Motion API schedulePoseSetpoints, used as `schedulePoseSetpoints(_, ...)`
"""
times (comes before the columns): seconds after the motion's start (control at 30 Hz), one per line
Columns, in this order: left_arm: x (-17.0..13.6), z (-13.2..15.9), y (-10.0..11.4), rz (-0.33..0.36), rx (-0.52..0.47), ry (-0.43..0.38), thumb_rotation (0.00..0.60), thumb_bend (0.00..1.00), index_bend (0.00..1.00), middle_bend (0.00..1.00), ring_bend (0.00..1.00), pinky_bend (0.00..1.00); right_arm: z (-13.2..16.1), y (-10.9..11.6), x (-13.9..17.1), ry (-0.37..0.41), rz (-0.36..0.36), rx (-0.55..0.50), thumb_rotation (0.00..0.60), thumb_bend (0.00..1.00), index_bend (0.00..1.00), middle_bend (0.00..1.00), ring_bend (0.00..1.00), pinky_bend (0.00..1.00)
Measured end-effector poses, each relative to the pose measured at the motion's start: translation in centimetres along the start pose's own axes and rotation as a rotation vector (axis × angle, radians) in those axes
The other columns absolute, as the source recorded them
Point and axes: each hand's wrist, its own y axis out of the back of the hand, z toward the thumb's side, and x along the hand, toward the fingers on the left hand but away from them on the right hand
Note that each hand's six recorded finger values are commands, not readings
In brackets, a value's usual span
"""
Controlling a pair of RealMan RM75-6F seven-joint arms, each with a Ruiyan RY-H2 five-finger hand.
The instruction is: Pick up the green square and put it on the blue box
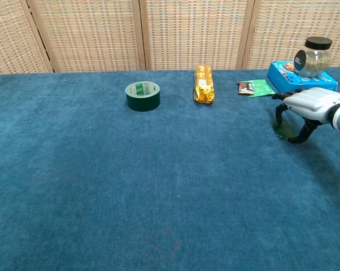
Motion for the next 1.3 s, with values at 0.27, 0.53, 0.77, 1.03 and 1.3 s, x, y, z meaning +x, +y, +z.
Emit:
schedulePoseSetpoints(0.27, 0.0, -0.01, 0.05, 0.001, -0.001, 0.001, 0.6, 0.0, 0.0, 0.0, 0.0, 0.0, 0.34, -0.03, -0.04, 0.019, 0.008, -0.004, 0.6, 0.53, 0.46, 0.0, 0.0, 0.0)
schedulePoseSetpoints(0.53, 0.01, -0.05, 0.04, 0.0, -0.002, 0.002, 0.6, 0.0, 0.0, 0.0, 0.0, 0.0, 0.34, -0.06, -0.07, 0.028, 0.019, -0.007, 0.6, 0.64, 0.53, 0.0, 0.0, 0.0)
schedulePoseSetpoints(0.77, 0.03, -0.02, -0.01, -0.001, 0.0, 0.002, 0.6, 0.0, 0.0, 0.0, 0.0, 0.0, 0.5, -0.06, -0.06, 0.041, 0.022, -0.007, 0.6, 0.74, 0.56, 0.01, 0.0, 0.0)
schedulePoseSetpoints(1.03, 0.05, -0.03, -0.01, -0.002, -0.001, 0.002, 0.6, 0.0, 0.0, 0.0, 0.0, 0.0, 0.7, 0.15, -0.06, 0.056, 0.018, -0.001, 0.6, 0.88, 0.57, 0.02, 0.0, 0.0)
schedulePoseSetpoints(1.3, 0.05, -0.06, 0.0, -0.003, -0.003, 0.002, 0.6, 0.0, 0.0, 0.0, 0.0, 0.0, 0.87, 0.49, -0.02, 0.067, 0.017, 0.0, 0.6, 0.93, 0.57, 0.02, 0.0, 0.0)
